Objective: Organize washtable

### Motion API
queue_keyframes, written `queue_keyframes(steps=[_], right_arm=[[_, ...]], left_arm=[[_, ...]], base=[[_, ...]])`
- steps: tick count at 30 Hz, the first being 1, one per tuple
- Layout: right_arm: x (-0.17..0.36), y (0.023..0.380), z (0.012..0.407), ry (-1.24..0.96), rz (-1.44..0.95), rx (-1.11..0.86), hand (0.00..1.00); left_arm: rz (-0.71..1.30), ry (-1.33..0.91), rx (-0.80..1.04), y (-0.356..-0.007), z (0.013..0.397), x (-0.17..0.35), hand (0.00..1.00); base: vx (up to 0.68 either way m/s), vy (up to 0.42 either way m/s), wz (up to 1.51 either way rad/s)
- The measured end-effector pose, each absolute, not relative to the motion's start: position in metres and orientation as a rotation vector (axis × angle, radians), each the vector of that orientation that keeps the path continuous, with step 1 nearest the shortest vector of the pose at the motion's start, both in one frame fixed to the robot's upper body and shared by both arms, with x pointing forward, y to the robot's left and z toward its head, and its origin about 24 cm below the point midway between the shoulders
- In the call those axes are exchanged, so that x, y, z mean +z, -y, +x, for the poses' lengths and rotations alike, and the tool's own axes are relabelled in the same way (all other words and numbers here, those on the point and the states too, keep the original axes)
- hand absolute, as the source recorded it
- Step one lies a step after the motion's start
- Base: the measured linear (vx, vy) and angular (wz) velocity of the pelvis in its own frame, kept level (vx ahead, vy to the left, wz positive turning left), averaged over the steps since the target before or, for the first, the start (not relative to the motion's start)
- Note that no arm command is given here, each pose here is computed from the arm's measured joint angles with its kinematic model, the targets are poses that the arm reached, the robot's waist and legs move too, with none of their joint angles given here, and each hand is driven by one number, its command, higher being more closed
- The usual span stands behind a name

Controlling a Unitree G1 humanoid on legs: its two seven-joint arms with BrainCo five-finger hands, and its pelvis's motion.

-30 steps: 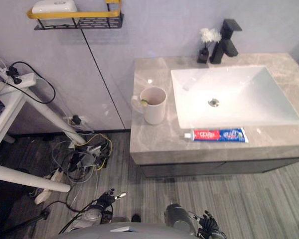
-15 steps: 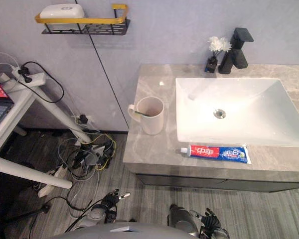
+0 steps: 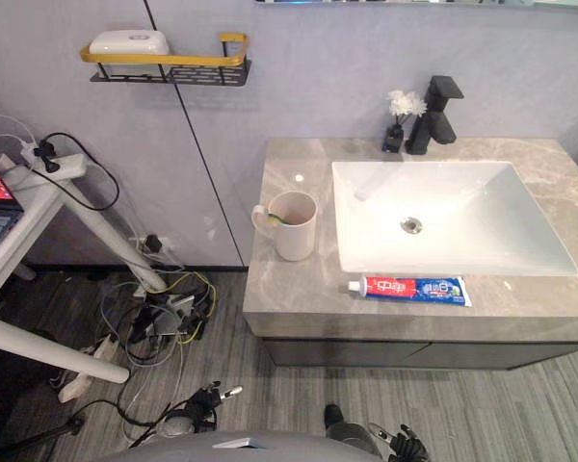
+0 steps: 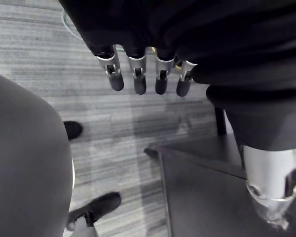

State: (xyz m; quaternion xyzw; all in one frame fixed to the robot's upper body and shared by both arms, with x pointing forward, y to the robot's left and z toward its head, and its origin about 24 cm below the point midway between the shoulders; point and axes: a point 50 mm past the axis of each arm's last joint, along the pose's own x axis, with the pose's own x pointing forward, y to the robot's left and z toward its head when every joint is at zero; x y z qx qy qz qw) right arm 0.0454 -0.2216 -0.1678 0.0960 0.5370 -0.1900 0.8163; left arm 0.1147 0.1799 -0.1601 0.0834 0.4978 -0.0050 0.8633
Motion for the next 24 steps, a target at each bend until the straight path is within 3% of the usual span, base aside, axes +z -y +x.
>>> queue_keyframes(steps=[16,24], right_arm=[[-0.166,0.223,0.061,-1.062,0.387,-0.551,0.0],[-0.166,0.225,0.059,-1.058,0.402,-0.574,0.0]], left_arm=[[0.175,-0.973,0.06,-0.199,0.133,-0.151,0.0],[0.185,-1.008,0.151,-0.225,0.116,-0.151,0.0]], base=[[0.09,0.054,-0.13],[0.01,-0.004,0.06]])
